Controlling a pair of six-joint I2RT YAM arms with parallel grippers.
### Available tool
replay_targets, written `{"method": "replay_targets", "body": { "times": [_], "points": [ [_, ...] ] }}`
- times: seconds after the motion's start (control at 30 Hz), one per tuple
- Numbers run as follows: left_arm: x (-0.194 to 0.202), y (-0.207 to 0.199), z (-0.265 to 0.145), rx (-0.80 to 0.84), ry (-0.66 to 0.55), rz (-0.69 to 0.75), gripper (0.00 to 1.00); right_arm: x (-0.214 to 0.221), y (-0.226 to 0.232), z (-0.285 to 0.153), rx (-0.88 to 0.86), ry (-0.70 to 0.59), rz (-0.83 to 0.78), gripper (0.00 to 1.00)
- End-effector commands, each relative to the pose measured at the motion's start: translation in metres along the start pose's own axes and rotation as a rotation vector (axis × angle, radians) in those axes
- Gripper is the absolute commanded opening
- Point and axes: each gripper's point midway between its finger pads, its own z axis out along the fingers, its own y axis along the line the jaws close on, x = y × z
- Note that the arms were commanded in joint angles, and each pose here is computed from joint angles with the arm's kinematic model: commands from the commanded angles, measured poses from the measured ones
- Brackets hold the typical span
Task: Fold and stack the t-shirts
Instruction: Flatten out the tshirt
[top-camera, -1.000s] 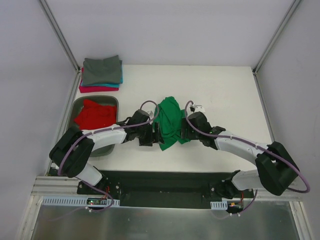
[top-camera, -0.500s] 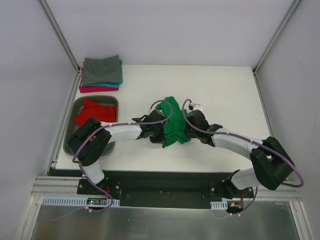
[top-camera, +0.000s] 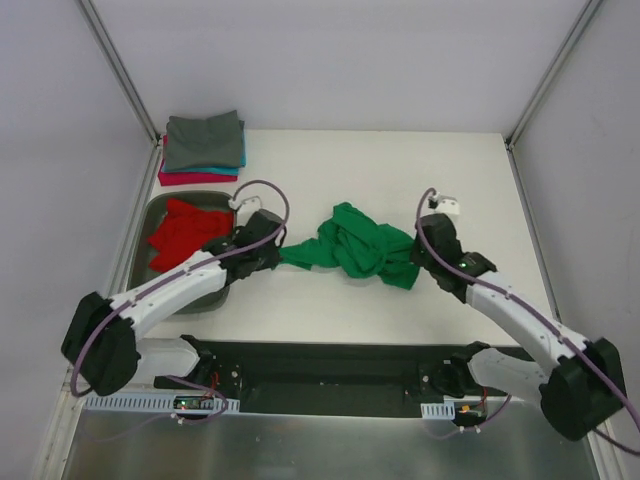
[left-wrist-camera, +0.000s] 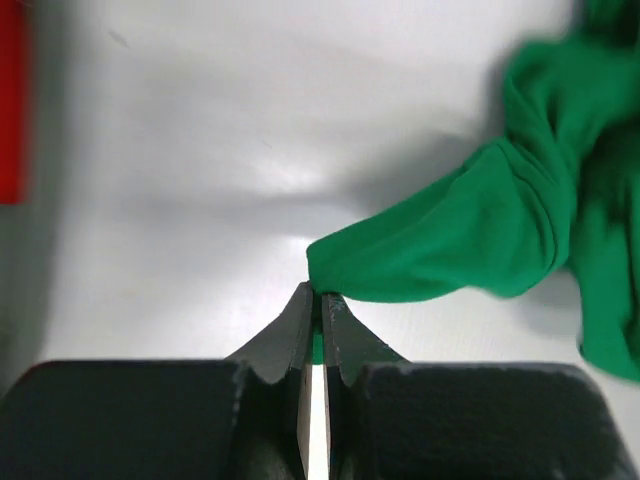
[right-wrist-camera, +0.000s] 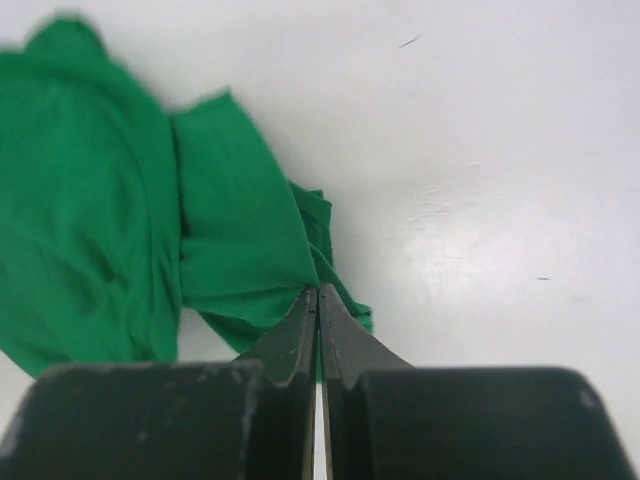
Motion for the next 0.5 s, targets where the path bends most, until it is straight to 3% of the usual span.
{"method": "replay_targets", "body": {
  "times": [0.0,0.23,0.47],
  "points": [
    [-0.051,0.045,-0.044,-0.088,-0.201,-0.051,0.00,-0.021,-0.054,-0.033,0.117,-0.090,0.040,0.01],
    [-0.157,0.042,-0.173,0.058,-0.612,-0.162,0.00,-0.091,-0.069,-0.118,0.065,-0.330,0.062,0.01],
    [-0.199,0.061,-0.290,0.205,-0.861,-0.262,0.00,-0.164,-0.097,-0.233,0.053,-0.651,0.136,0.01]
  ]
}}
